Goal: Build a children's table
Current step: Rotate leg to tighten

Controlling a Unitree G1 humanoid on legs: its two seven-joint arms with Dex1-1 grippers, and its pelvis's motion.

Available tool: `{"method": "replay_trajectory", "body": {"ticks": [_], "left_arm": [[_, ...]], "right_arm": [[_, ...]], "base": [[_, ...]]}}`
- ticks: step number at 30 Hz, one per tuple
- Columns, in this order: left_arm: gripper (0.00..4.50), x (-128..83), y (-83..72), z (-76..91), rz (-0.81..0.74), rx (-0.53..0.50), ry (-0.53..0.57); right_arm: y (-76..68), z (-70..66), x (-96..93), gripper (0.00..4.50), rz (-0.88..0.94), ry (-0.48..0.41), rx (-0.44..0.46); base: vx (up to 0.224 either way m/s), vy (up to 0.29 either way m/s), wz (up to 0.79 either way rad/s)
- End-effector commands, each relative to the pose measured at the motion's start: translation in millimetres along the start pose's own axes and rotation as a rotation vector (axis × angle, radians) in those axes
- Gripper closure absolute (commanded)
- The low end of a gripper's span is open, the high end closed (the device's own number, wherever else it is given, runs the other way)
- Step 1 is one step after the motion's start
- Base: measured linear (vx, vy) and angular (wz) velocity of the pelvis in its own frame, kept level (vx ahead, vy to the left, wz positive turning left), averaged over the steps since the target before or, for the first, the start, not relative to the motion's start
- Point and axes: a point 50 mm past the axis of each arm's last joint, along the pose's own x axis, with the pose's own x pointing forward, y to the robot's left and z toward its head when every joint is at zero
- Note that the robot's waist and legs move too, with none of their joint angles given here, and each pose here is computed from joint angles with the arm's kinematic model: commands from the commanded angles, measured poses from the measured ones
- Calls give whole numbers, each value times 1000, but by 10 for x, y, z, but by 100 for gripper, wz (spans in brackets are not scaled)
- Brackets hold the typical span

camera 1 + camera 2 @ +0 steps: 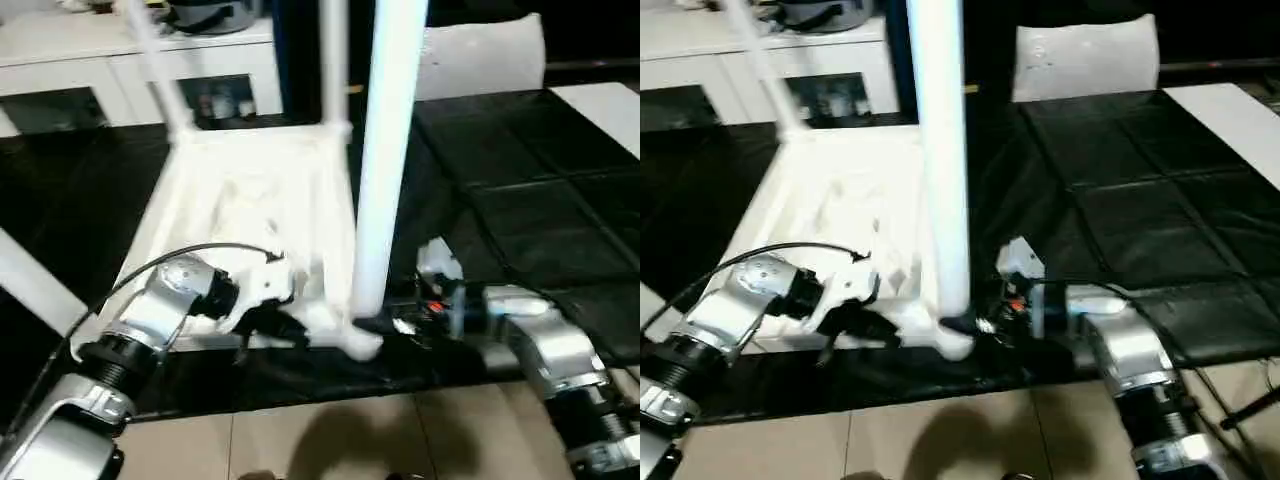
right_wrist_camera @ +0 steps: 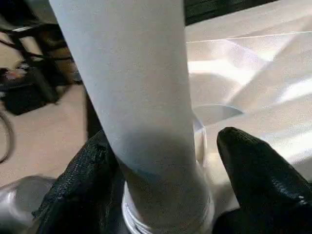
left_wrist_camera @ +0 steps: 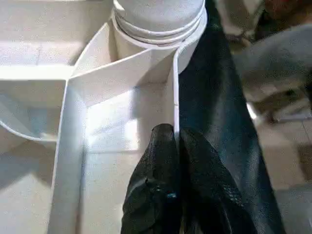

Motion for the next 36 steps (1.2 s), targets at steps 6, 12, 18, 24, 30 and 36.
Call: {"method": "replay_trajectory", "body": {"ticks": [6, 12, 18, 24, 30, 36], "left_arm": [[450, 17, -42, 29, -137, 70, 69], [450, 7, -34, 25, -139, 72, 70], [450, 5, -25, 18, -134, 67, 68], [450, 73, 39, 57, -17, -11, -11], [450, 242, 230, 217, 205, -130, -122], [450, 412, 443, 413, 437, -256, -187]], "right_arm": [[49, 95, 9, 171, 131, 21, 11], [72, 87, 19, 222, 165, 32, 25], [97, 98, 31, 252, 184, 1, 49], [65, 82, 149, 255, 34, -51, 38], [-158, 38, 413, 260, -335, -56, 58], [-350, 47, 608, 261, -659, -45, 142]], "base": [[0, 0, 0], [0, 0, 0], [0, 0, 0], [0, 0, 0], [0, 0, 0], [0, 0, 0]]}}
